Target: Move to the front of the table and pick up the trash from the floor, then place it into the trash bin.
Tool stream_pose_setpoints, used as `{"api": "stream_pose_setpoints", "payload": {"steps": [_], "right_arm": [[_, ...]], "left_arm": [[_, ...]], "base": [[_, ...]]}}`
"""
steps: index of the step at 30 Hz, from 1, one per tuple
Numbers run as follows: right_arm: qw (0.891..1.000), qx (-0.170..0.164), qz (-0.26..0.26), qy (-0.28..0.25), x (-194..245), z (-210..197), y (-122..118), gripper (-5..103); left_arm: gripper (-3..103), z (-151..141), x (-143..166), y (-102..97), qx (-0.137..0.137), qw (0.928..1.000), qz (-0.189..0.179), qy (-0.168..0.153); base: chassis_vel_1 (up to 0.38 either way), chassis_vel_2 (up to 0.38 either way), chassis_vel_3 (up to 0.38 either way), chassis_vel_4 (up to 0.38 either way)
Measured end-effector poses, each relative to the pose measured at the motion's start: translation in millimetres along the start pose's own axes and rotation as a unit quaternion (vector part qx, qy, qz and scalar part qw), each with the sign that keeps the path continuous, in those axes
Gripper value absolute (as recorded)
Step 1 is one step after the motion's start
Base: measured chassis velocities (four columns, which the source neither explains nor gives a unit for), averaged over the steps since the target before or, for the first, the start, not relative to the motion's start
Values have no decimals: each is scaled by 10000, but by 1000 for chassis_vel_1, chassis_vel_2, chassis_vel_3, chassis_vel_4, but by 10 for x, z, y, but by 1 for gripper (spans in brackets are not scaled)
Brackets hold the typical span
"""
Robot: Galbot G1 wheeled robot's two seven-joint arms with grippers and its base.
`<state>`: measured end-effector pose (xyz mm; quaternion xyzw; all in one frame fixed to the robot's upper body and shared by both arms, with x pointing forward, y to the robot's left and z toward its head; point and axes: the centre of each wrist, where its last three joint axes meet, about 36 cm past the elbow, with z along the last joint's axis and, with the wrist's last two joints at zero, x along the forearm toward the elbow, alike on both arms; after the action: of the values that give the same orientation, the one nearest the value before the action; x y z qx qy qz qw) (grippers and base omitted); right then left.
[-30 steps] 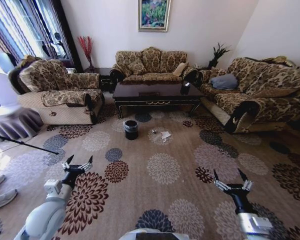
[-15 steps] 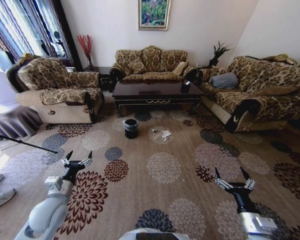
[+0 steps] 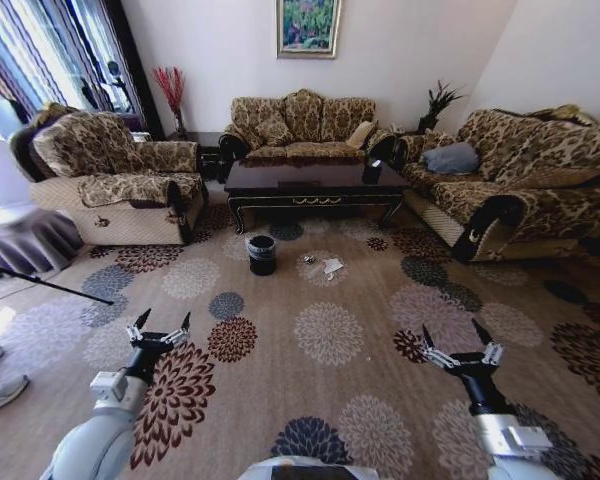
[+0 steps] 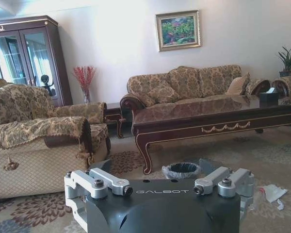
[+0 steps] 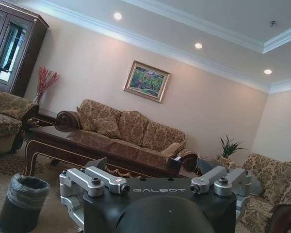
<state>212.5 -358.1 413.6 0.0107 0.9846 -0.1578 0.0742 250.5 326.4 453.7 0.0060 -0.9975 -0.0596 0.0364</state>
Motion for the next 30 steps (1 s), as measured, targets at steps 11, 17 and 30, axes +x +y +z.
{"api": "stream_pose_setpoints", "payload": {"steps": [11, 17, 30], "right_arm": [[9999, -142, 11, 82, -67, 24, 25, 100], [9997, -161, 96, 124, -54, 42, 11, 100], [9996, -229, 109, 138, -48, 63, 62, 100]], "left_arm": [[100, -59, 77, -51, 157, 9998, 70, -135], [100, -48, 75, -87, 185, 9997, 65, -149], [100, -35, 81, -94, 143, 9999, 70, -12]], "base": [[0, 0, 0, 0], [0, 0, 0, 0], [0, 0, 0, 0]]}}
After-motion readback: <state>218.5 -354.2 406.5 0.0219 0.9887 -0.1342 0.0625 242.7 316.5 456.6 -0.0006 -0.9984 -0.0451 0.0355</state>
